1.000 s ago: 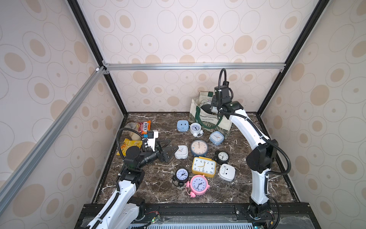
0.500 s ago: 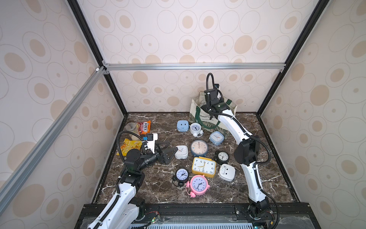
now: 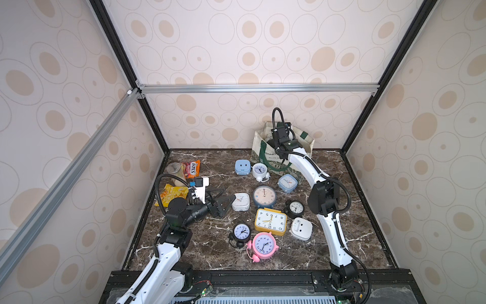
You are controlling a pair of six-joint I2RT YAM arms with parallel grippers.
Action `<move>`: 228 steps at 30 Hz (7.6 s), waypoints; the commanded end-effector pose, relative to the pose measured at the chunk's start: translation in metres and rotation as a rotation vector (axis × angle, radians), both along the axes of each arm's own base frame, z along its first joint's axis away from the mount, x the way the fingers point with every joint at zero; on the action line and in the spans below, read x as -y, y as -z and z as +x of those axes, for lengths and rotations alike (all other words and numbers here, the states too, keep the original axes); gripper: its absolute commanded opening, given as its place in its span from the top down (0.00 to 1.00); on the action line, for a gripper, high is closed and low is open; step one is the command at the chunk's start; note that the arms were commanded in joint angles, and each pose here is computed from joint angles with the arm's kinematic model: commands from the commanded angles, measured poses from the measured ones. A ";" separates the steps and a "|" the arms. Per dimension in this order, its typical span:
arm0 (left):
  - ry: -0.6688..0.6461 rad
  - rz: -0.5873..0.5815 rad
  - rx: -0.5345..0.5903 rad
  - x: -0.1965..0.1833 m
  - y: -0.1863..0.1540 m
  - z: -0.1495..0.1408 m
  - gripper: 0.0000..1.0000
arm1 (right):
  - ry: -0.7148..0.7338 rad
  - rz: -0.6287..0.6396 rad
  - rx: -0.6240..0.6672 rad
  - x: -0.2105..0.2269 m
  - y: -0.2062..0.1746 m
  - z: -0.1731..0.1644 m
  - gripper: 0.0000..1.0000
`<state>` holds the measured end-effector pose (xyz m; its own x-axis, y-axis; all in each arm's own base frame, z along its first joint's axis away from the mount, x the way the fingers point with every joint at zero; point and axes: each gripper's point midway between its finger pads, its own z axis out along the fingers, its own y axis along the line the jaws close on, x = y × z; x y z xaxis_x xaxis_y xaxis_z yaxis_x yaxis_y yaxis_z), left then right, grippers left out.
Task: Put the alarm clock into the canvas bag
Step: Place the alarm at the canvas bag, then pick up the alarm from the center of the board, then place the alarm at the canvas bag, then adjust the alarm at the center of the board.
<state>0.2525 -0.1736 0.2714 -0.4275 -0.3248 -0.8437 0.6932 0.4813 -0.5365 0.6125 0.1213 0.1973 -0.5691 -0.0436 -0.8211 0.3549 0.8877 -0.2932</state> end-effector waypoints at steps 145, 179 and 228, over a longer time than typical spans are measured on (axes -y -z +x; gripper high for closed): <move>-0.409 -0.338 -0.774 0.085 0.018 0.082 0.29 | -1.174 0.835 0.316 -0.207 -0.021 -0.320 0.69; -0.521 0.043 -0.349 0.015 -0.043 0.066 0.02 | -0.735 0.649 0.453 -0.096 -0.110 -0.242 1.00; -0.164 0.551 -0.455 0.055 0.085 -0.021 0.02 | -0.488 0.618 0.235 -0.054 -0.106 -0.182 0.20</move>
<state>0.2517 -0.2151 0.2118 -0.7066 -0.1063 -0.6995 0.3143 0.8386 -0.4449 0.4599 0.1728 0.3162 -0.3466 0.3202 -0.8816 -0.0684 0.9288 0.3643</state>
